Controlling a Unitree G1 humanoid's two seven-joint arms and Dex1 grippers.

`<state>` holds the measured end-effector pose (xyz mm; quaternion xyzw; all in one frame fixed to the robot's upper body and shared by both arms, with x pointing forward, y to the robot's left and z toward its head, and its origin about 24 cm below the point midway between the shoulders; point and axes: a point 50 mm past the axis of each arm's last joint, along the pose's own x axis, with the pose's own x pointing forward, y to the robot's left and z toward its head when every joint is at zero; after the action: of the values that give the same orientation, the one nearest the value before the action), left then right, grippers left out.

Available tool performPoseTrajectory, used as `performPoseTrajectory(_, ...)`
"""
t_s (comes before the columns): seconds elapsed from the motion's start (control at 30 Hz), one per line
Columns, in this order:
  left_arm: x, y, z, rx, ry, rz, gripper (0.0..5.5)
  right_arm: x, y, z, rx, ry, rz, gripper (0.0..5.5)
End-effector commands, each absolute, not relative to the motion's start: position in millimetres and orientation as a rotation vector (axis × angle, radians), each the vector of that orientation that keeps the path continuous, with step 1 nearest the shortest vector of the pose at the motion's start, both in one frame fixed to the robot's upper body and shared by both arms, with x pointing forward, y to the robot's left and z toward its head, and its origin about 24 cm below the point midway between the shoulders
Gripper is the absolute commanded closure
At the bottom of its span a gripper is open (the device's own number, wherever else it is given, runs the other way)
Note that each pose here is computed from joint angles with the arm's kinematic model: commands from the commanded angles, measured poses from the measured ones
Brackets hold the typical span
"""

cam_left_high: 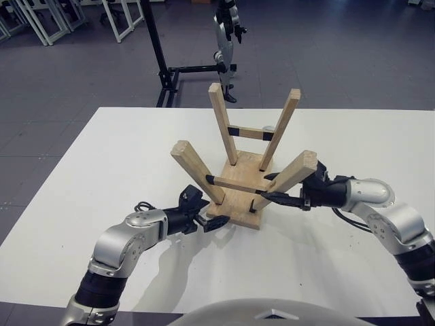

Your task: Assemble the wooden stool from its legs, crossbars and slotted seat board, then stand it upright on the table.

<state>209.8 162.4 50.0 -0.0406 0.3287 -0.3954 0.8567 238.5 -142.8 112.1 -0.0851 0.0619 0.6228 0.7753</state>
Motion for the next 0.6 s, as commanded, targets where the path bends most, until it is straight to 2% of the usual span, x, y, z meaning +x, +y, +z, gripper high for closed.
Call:
performPoseTrajectory(0.03,211,148,60,-0.073,0.675,-0.896,0.64,176,-185,5,-0.548,0.926,1.376,3.47)
performPoseTrajectory(0.13,212,146,64,-0.069,0.667,-0.907,0.64,176,-185,-2,-0.633,0.893,1.367,3.47)
performPoseTrajectory(0.27,213,143,71,-0.085,0.646,-0.934,0.64,172,-171,-12,-0.44,0.867,1.309,3.47)
performPoseTrajectory(0.37,216,137,100,-0.135,0.545,-1.006,0.64,176,-173,-17,-0.376,0.86,1.243,3.47)
performPoseTrajectory(0.6,211,136,162,-0.009,0.399,-1.157,0.64,171,-171,-21,-0.332,0.87,1.227,3.47)
